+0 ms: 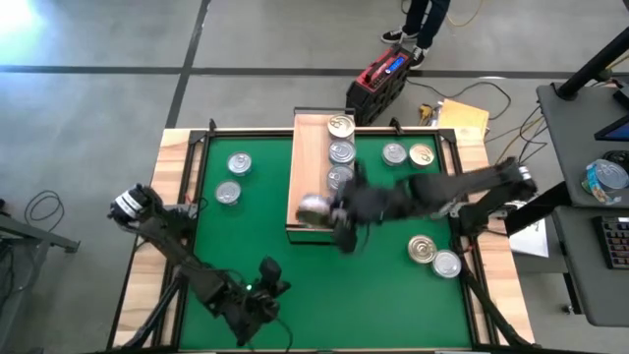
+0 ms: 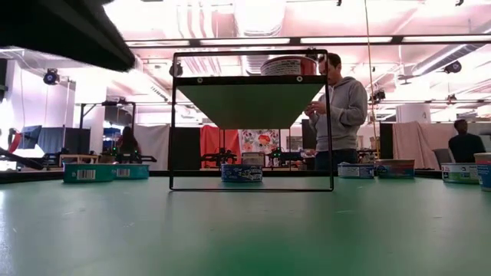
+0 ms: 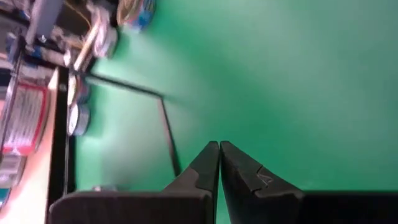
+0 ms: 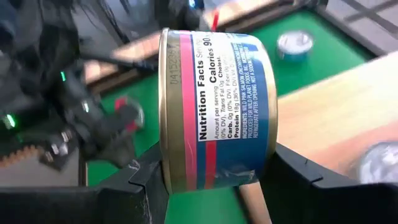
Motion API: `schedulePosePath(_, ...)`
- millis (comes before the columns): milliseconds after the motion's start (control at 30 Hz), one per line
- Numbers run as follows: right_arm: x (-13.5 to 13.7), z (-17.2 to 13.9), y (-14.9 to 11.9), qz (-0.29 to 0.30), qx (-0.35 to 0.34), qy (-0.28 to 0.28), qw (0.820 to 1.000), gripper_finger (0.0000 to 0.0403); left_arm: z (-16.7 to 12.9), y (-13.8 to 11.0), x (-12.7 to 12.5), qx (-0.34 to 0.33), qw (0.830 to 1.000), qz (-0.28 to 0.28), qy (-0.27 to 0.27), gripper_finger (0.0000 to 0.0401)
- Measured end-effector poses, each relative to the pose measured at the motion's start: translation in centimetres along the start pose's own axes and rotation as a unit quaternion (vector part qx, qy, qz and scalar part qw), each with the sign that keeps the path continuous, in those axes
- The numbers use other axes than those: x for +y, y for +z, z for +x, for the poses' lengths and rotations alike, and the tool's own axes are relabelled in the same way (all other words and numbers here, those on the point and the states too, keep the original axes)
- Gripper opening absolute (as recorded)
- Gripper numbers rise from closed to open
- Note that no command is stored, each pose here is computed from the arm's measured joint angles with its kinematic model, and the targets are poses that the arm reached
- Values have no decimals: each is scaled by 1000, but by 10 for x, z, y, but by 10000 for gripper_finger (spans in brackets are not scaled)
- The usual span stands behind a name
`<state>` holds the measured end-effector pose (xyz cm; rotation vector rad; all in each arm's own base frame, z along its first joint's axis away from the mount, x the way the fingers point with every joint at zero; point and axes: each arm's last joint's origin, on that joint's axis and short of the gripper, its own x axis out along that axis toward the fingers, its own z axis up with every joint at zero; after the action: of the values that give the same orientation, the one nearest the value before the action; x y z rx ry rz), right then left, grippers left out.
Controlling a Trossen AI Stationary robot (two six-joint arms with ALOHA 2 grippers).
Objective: Stack canned seafood by type on shelf
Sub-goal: Stack the top left dark blue tuna can on top of the dark blue tuna can on the shelf
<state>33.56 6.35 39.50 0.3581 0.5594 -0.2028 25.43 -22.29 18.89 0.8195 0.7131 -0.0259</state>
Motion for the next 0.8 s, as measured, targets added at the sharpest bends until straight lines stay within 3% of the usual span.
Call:
schedulePosePath(200,-84,-14,16,48,-52,31,997,187,15,-13,32,57,998,-2,17,0)
schedulePosePath(400,-162,-23,18,128,-92,88,984,187,14,-16,55,66,997,-25,22,0)
schedulePosePath(500,-198,-25,13,181,-97,90,975,187,9,-16,62,58,997,-47,27,0)
schedulePosePath(667,-235,-23,-1,238,-89,86,963,187,-1,-15,69,46,992,-115,31,0)
schedulePosePath(800,-253,-25,-5,237,-105,113,959,187,-4,-19,72,59,989,-121,58,0)
